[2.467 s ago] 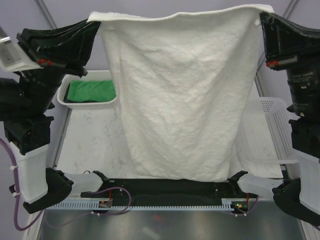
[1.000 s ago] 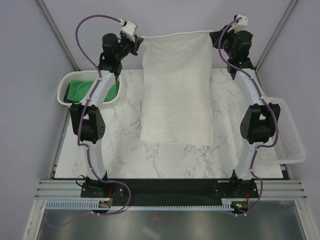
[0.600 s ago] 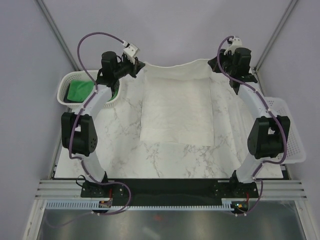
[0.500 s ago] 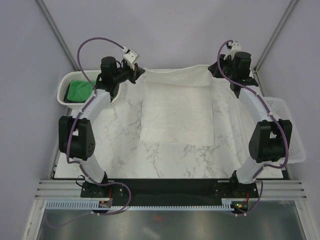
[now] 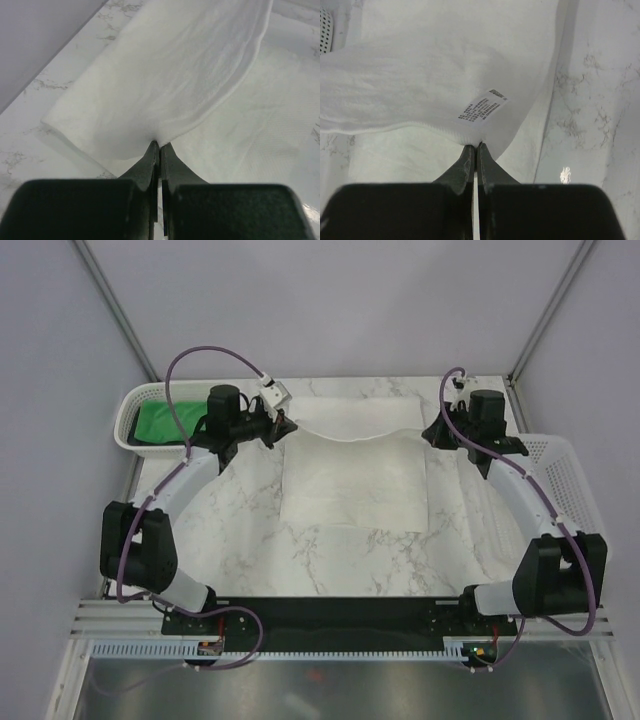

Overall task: Fold and stack the towels
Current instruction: Fold the towel

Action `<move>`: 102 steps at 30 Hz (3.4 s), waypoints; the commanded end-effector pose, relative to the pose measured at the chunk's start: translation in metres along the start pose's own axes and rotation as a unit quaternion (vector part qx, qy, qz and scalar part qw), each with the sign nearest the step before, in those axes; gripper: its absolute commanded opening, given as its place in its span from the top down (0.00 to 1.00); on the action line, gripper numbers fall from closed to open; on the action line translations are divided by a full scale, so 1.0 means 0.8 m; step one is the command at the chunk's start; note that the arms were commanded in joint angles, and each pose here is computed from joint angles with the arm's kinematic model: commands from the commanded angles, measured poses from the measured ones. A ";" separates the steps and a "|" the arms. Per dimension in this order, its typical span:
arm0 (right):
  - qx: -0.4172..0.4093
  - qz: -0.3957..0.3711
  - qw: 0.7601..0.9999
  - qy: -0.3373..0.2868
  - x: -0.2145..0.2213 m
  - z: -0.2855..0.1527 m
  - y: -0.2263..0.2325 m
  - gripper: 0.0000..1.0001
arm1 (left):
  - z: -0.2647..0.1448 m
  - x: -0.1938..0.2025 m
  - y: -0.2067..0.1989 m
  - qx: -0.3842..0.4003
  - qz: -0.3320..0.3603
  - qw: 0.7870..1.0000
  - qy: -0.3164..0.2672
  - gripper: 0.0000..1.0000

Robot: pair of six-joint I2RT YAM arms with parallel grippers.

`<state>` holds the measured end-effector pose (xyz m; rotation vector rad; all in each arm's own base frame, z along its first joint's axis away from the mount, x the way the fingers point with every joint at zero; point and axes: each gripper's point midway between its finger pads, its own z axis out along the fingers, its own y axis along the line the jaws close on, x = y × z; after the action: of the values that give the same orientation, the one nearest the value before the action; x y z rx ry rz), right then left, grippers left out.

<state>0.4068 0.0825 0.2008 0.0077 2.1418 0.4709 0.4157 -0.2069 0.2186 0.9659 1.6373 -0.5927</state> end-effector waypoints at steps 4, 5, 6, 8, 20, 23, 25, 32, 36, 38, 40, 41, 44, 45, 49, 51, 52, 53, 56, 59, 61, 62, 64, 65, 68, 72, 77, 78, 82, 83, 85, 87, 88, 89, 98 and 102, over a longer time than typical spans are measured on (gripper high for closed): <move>0.026 0.058 0.998 0.020 0.052 -0.040 -0.002 1.00 | -0.023 0.017 -0.047 0.019 0.059 0.997 0.040 0.98; 0.023 0.060 0.998 0.028 0.066 -0.043 -0.001 1.00 | -0.025 0.032 -0.056 0.024 0.053 0.997 0.056 0.98; 0.015 0.059 0.998 0.035 0.074 -0.044 0.003 1.00 | -0.030 0.033 -0.057 0.014 0.061 0.996 0.060 0.98; 0.023 0.055 0.997 0.047 0.092 -0.048 0.000 1.00 | -0.034 0.050 -0.068 0.010 0.068 0.995 0.077 0.98; 0.035 0.085 0.990 0.111 0.175 -0.049 -0.003 1.00 | -0.055 0.107 -0.099 -0.036 0.076 0.988 0.132 0.98; 0.045 0.082 0.989 0.118 0.180 -0.048 -0.006 1.00 | -0.052 0.115 -0.104 -0.038 0.087 0.985 0.147 0.98; 0.050 0.073 0.990 0.110 0.169 -0.049 -0.002 1.00 | -0.050 0.111 -0.103 -0.047 0.091 0.984 0.144 0.98; 0.097 0.015 0.995 0.035 0.066 -0.071 -0.002 1.00 | -0.055 0.050 -0.060 -0.155 0.127 0.973 0.111 0.98; 0.101 -0.001 0.994 0.051 0.059 -0.087 0.000 1.00 | -0.067 0.033 -0.060 -0.165 0.139 0.971 0.104 0.98; 0.113 -0.003 0.992 0.057 0.071 -0.095 -0.006 1.00 | -0.072 0.032 -0.065 -0.160 0.141 0.971 0.104 0.98; 0.101 -0.001 0.993 0.066 0.089 -0.100 -0.004 1.00 | -0.075 0.042 -0.080 -0.141 0.155 0.970 0.124 0.98; 0.093 0.002 0.993 0.068 0.095 -0.100 -0.001 1.00 | -0.077 0.045 -0.081 -0.142 0.159 0.968 0.132 0.98; 0.083 0.015 0.993 0.087 0.126 -0.098 -0.002 1.00 | -0.081 0.066 -0.099 -0.116 0.153 0.969 0.157 0.98; 0.086 0.018 0.992 0.093 0.134 -0.097 -0.005 1.00 | -0.082 0.073 -0.102 -0.111 0.153 0.968 0.164 0.98; 0.088 0.031 0.988 0.123 0.170 -0.089 -0.010 1.00 | -0.088 0.126 -0.119 -0.093 0.140 0.964 0.206 0.98; 0.088 0.044 0.987 0.131 0.174 -0.085 -0.007 1.00 | -0.090 0.148 -0.126 -0.085 0.136 0.961 0.225 0.98; 0.088 0.051 0.986 0.135 0.177 -0.084 -0.007 1.00 | -0.092 0.161 -0.131 -0.078 0.134 0.959 0.236 0.98; 0.088 0.058 0.984 0.141 0.181 -0.083 -0.006 1.00 | -0.091 0.163 -0.134 -0.075 0.135 0.959 0.237 0.98; 0.089 0.091 0.979 0.158 0.199 -0.080 -0.005 1.00 | -0.087 0.174 -0.138 -0.065 0.134 0.957 0.250 0.98; 0.102 0.121 0.973 0.169 0.220 -0.080 -0.009 1.00 | -0.084 0.190 -0.153 -0.046 0.137 0.953 0.265 0.98; 0.102 0.148 0.968 0.175 0.239 -0.077 -0.009 1.00 | -0.081 0.195 -0.156 -0.039 0.138 0.952 0.271 0.98; 0.099 0.156 0.967 0.177 0.244 -0.076 -0.008 1.00 | -0.080 0.198 -0.158 -0.035 0.138 0.951 0.274 0.98; 0.102 0.160 0.966 0.177 0.257 -0.074 -0.012 1.00 | -0.075 0.203 -0.163 -0.027 0.140 0.949 0.282 0.98; 0.103 0.165 0.964 0.178 0.261 -0.074 -0.012 1.00 | -0.074 0.206 -0.167 -0.022 0.141 0.948 0.285 0.98; 0.111 0.169 0.963 0.179 0.267 -0.075 -0.016 0.98 | -0.070 0.216 -0.179 -0.004 0.146 0.944 0.295 0.98; 0.113 0.163 0.963 0.179 0.271 -0.077 -0.018 0.91 | -0.067 0.224 -0.185 0.005 0.147 0.941 0.304 0.98; 0.087 0.154 0.966 0.188 0.272 -0.080 -0.003 0.78 | -0.063 0.230 -0.190 0.014 0.149 0.938 0.312 0.98; 0.086 0.150 0.966 0.191 0.272 -0.085 -0.001 0.75 | -0.062 0.227 -0.189 0.012 0.149 0.939 0.310 0.98; 0.092 0.155 0.968 0.173 0.253 -0.096 0.002 0.67 | -0.057 0.212 -0.186 0.007 0.152 0.943 0.296 0.98; 0.094 0.157 0.969 0.166 0.247 -0.099 0.003 0.65 | -0.073 0.207 -0.137 -0.101 0.179 0.922 0.327 0.98; 0.101 0.161 0.969 0.156 0.231 -0.107 0.006 0.62 | -0.098 0.228 -0.147 -0.108 0.127 0.912 0.375 0.72; 0.107 0.167 0.970 0.142 0.213 -0.112 0.008 0.60 | -0.106 0.228 -0.142 -0.132 0.113 0.907 0.383 0.67; 0.109 0.167 0.970 0.139 0.208 -0.113 0.009 0.60 | -0.109 0.226 -0.141 -0.138 0.111 0.907 0.383 0.65; 0.118 0.169 0.969 0.135 0.205 -0.114 0.006 0.60 | -0.112 0.221 -0.138 -0.148 0.108 0.907 0.379 0.64; 0.170 0.215 0.953 0.129 0.214 -0.100 -0.013 0.60 | -0.103 0.155 -0.151 -0.147 0.012 0.950 0.274 0.51; 0.190 0.225 0.944 0.149 0.235 -0.090 -0.023 0.61 | -0.072 0.104 -0.154 -0.122 -0.061 0.969 0.203 0.50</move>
<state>0.2424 0.0812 0.0952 0.6133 2.5013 0.3725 0.2630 -0.1683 0.1072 1.0058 2.1402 -0.0331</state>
